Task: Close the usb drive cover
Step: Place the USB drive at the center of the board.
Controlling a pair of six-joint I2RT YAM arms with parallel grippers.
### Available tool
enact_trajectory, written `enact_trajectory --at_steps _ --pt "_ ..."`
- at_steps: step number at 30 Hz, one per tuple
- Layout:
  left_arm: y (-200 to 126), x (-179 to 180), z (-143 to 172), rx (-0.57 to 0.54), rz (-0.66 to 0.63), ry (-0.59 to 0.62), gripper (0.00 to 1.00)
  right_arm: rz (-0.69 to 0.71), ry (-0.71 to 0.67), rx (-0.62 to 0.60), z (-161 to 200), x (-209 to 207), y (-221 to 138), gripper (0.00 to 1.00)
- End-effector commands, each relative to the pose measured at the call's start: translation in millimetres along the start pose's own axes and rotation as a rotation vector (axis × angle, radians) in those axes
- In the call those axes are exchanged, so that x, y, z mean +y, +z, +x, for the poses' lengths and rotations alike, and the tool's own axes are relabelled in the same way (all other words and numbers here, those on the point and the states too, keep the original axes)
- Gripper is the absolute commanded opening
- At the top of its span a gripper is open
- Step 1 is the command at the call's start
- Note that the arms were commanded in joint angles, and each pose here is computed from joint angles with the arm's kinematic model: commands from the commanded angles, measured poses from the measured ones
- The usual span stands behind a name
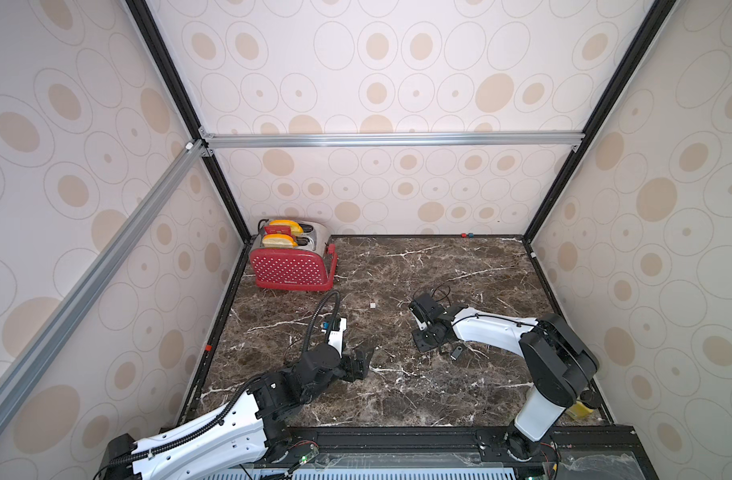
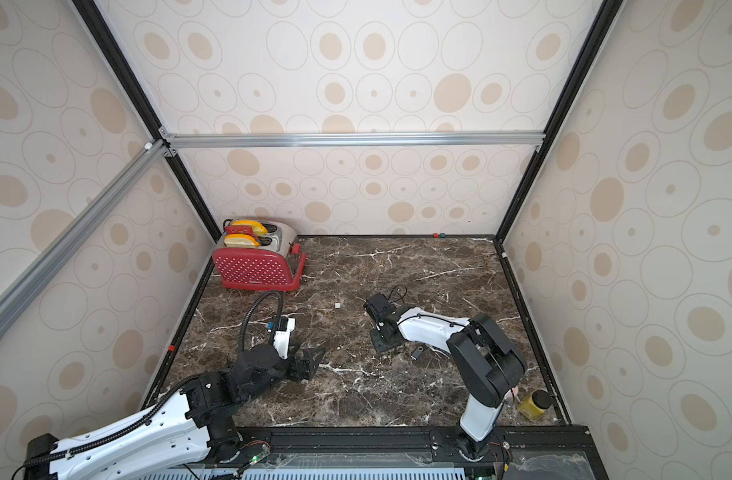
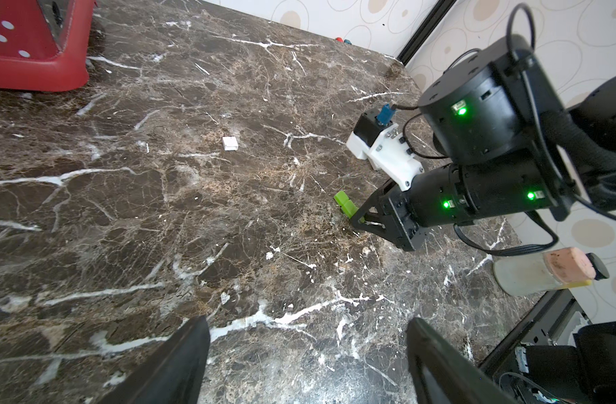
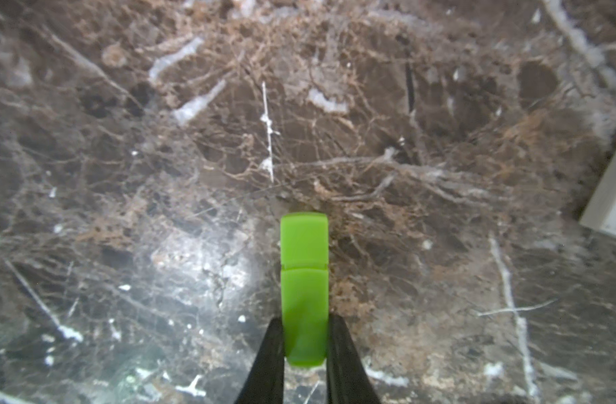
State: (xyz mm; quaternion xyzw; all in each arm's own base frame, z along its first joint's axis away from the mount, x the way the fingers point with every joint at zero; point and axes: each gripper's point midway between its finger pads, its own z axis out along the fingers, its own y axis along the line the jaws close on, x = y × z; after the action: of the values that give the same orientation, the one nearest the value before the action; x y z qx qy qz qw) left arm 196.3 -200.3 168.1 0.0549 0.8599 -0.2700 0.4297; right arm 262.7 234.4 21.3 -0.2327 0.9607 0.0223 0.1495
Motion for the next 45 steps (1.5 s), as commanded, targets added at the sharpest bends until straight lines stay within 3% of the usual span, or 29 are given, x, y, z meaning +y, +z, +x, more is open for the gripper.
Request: enact_trajectory --at_steps 1,5,22,31,37,45 --pt "-6 -1 -14 -0.03 -0.011 -0.006 0.89 0.053 -0.009 0.018 1 -7 -1 0.0" --pt "-6 0 -12 -0.024 -0.014 -0.002 0.89 0.054 -0.01 0.03 3 -7 2 0.0" --pt "-6 0 -12 -0.017 -0.012 0.002 0.89 0.043 -0.015 0.042 4 -4 4 0.25" --pt "-2 2 -11 -0.005 -0.038 0.008 0.97 0.023 -0.019 0.027 1 -1 0 0.5" --pt "1 10 -18 -0.034 -0.105 0.004 0.99 0.017 -0.026 -0.037 -13 -2 -21 0.64" --pt "21 21 -40 -0.036 -0.234 -0.068 0.99 0.063 -0.03 -0.153 -40 -17 -80 0.67"
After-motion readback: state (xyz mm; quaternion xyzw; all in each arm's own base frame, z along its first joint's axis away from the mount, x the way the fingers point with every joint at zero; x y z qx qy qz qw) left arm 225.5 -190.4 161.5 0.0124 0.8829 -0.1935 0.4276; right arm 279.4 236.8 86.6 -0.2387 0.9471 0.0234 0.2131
